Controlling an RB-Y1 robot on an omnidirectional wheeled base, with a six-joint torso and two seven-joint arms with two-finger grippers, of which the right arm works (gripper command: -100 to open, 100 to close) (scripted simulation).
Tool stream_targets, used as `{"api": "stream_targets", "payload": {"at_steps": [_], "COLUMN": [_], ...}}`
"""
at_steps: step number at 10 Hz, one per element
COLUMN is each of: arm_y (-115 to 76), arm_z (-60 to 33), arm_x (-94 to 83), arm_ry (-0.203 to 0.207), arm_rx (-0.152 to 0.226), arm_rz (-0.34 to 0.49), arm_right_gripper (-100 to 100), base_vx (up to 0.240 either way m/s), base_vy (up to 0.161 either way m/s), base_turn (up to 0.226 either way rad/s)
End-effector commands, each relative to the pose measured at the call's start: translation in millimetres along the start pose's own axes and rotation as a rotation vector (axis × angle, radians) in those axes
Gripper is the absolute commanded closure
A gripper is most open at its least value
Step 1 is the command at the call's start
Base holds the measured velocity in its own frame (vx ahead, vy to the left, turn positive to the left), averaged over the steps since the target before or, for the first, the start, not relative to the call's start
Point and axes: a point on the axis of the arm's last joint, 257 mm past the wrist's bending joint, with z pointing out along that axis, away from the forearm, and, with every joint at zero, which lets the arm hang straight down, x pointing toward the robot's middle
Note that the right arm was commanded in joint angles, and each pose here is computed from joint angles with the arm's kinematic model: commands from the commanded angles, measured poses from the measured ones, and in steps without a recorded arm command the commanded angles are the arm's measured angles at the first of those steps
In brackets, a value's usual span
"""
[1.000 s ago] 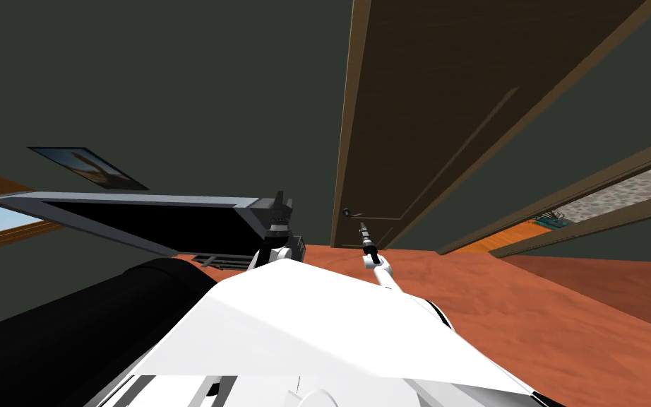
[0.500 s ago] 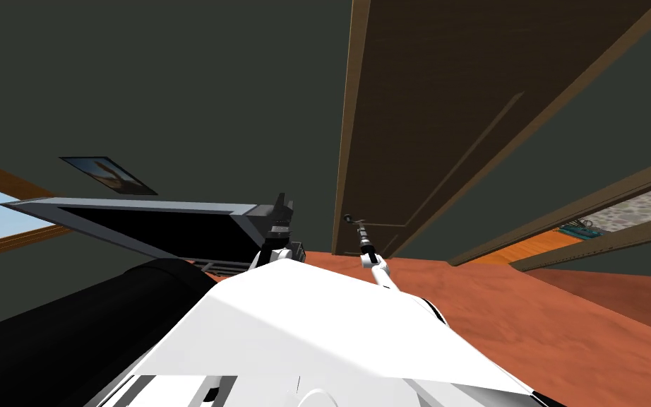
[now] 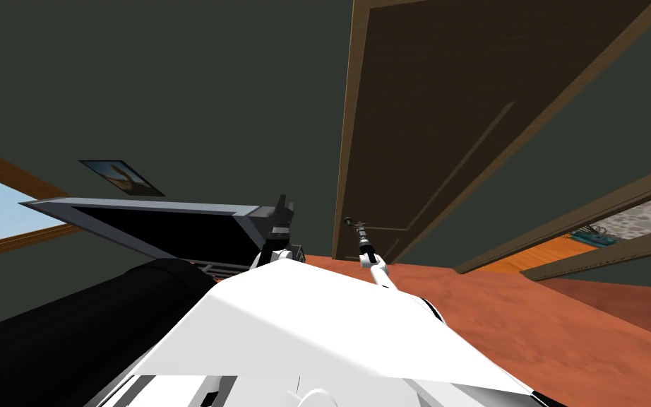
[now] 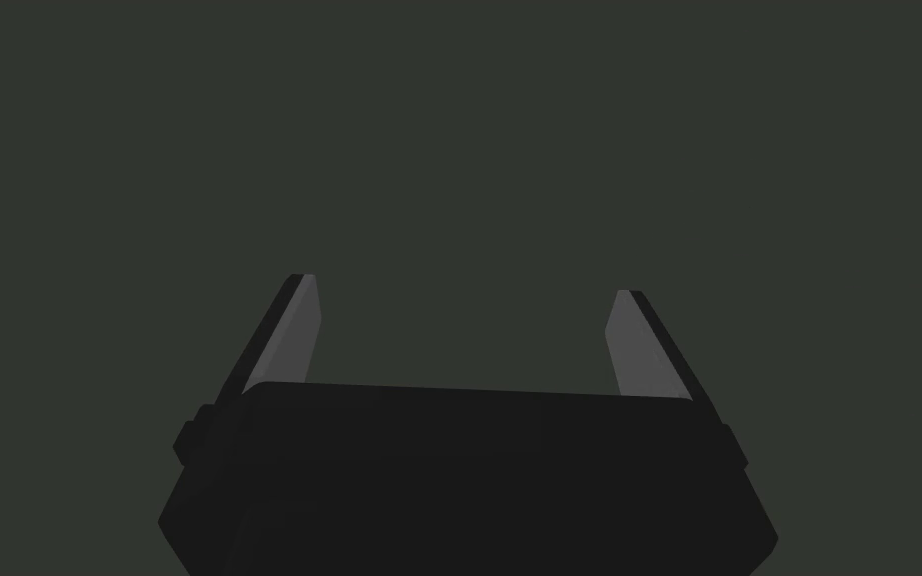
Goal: Pull the door open
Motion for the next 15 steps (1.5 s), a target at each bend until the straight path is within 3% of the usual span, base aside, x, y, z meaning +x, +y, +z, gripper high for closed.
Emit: {"api": "stream_targets", "payload": {"at_steps": [1,3,4,9,10,15], "arm_y": [0.6,0.5,0.5,0.5,0.4,0.4], "arm_z": [0.3,0.2,0.2,0.2,0.2,0.1], "arm_x": [1.6,1.3,1.3,1.3,-1.1,-10.0], "arm_ry": [0.001,0.001,0.001,0.001,-0.001,-0.007], "arm_rx": [-0.001,-0.001,-0.001,-0.001,-0.001,-0.001], "arm_rz": [0.003,0.003,0.003,0.003,-0.001,-0.017], "arm_right_gripper": [-100,-100,100,100,-100,-100], "base_vx": [0.052,0.000,-0.088,-0.008,-0.168,-0.196], "base_vy": [0.016,-0.019,-0.064,-0.005,-0.047,-0.042], "base_turn": [0.001,0.033,0.034,-0.001,0.031,-0.003]}}
